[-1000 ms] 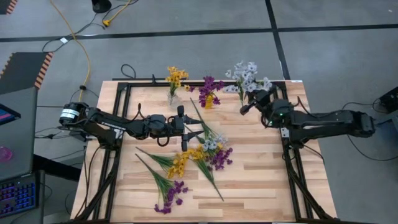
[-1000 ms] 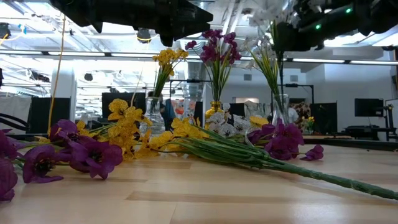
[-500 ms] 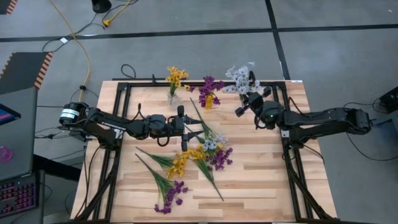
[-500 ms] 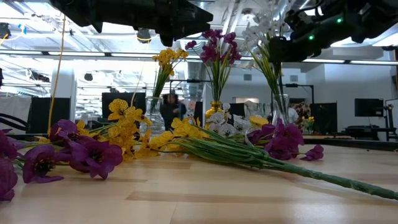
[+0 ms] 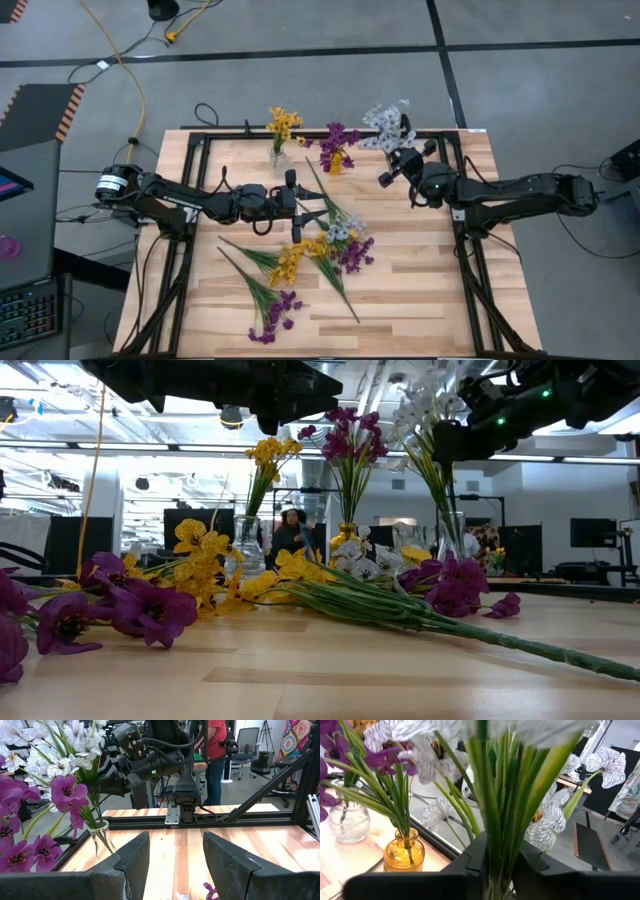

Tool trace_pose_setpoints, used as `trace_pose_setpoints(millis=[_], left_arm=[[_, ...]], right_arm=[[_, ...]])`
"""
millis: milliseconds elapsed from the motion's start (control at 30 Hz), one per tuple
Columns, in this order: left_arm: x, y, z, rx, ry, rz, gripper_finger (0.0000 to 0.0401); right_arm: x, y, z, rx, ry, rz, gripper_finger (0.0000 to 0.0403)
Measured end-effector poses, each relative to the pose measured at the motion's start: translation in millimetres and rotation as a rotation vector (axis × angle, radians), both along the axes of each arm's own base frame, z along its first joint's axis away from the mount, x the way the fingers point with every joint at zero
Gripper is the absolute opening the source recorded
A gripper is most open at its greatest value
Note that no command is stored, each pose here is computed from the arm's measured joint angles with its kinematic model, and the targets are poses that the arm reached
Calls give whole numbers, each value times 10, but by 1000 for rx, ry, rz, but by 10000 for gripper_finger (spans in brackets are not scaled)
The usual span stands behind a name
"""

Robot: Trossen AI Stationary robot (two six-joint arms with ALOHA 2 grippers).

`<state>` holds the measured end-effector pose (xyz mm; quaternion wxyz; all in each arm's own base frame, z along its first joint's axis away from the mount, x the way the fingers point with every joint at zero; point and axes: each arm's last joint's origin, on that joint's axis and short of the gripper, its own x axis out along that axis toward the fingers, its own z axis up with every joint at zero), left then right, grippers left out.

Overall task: Sort flowers into vase by color
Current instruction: Put the left white flowers into the right transparent vase

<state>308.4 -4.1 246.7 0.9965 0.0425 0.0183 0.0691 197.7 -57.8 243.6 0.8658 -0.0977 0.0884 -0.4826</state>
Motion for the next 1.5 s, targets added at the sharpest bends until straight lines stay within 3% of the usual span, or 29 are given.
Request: trace_pose_setpoints(millis=[167,367,500,933,1233,1500], left_arm=[[0,0,0,0,0,0,173],[0,0,0,-8,-1,0,173],[0,0,0,-16,-2,1,173],[0,0,0,-18,-2,1,173],[0,0,-1,-18,-2,1,173],[0,0,-2,-18,-2,1,173]], right_arm=[[-2,-1,-3,0,3,-7,146],[-39,-3,1,-15,5,-164,209],[-41,49,4,-17,-3,-200,233],[-44,191,-67,48,-61,-209,240],[-202,272,-39,141,-167,-181,240],[-368,300,-122,344,-179,-49,240]])
